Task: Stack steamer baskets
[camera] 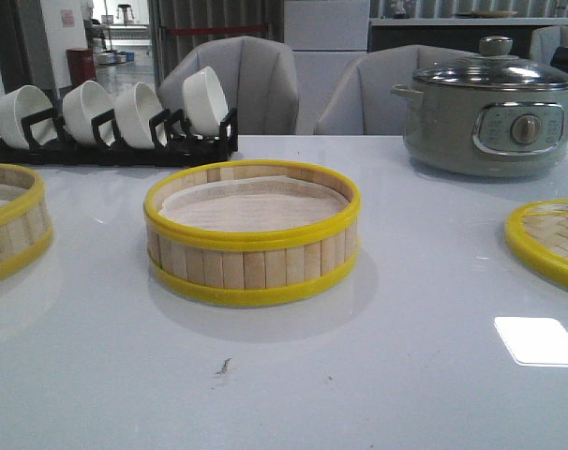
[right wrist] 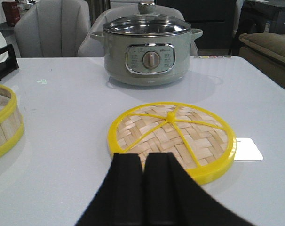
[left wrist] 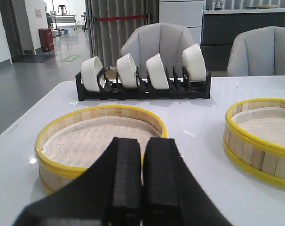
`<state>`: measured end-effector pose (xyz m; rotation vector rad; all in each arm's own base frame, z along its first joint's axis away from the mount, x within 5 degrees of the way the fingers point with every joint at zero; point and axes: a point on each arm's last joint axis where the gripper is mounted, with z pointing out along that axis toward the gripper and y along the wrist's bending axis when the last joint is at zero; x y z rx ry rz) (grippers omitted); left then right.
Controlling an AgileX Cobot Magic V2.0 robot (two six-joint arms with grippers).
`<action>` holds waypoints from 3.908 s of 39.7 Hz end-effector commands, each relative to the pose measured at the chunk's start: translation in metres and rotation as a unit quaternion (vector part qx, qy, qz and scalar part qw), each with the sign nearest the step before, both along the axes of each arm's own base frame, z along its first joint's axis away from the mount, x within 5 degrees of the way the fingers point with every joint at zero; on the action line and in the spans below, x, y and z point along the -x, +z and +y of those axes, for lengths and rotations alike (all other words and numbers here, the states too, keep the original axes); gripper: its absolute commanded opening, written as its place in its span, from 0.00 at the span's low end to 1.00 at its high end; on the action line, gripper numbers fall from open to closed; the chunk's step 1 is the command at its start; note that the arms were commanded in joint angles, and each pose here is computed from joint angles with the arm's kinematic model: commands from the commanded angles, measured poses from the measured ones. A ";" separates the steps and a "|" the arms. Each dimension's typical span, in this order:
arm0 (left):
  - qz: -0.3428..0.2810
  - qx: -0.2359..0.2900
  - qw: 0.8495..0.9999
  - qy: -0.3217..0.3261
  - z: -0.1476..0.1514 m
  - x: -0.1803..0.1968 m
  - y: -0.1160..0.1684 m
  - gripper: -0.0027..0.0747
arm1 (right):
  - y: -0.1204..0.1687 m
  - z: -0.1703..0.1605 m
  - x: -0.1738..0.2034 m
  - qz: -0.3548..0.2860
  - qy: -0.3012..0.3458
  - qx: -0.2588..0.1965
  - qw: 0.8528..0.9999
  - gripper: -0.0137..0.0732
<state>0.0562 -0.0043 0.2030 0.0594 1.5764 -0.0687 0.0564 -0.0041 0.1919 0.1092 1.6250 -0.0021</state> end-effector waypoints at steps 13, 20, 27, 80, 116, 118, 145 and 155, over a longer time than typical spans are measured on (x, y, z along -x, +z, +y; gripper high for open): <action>-0.045 0.009 0.999 -0.005 -0.001 0.001 0.007 0.15 | 0.015 0.000 0.002 -0.063 -0.001 0.010 0.998 0.19; -0.042 -0.016 0.999 -0.004 -0.001 0.001 0.007 0.15 | 0.015 0.000 0.002 -0.063 -0.001 0.010 0.998 0.19; -0.033 -0.017 0.999 -0.008 -0.001 -0.002 0.023 0.15 | 0.015 0.000 0.002 -0.063 -0.001 0.010 0.998 0.19; 0.130 -0.081 0.988 -0.014 -0.018 -0.103 0.196 0.15 | 0.015 0.000 0.002 -0.063 -0.001 0.010 0.998 0.19; 0.120 -0.078 0.990 -0.016 -0.019 -0.103 0.198 0.15 | 0.034 0.001 0.005 -0.171 0.008 -0.035 0.985 0.19; 0.123 -0.074 0.989 -0.017 -0.019 -0.103 0.197 0.15 | 0.039 0.001 0.007 -0.189 0.012 -0.060 0.980 0.19; 0.134 -0.075 0.988 -0.016 -0.019 -0.102 0.195 0.15 | 0.144 -0.007 -0.077 0.039 -0.010 0.027 0.999 0.19; 0.135 -0.075 0.988 -0.016 -0.019 -0.102 0.195 0.15 | 0.139 -0.007 -0.111 0.027 0.003 0.025 0.999 0.19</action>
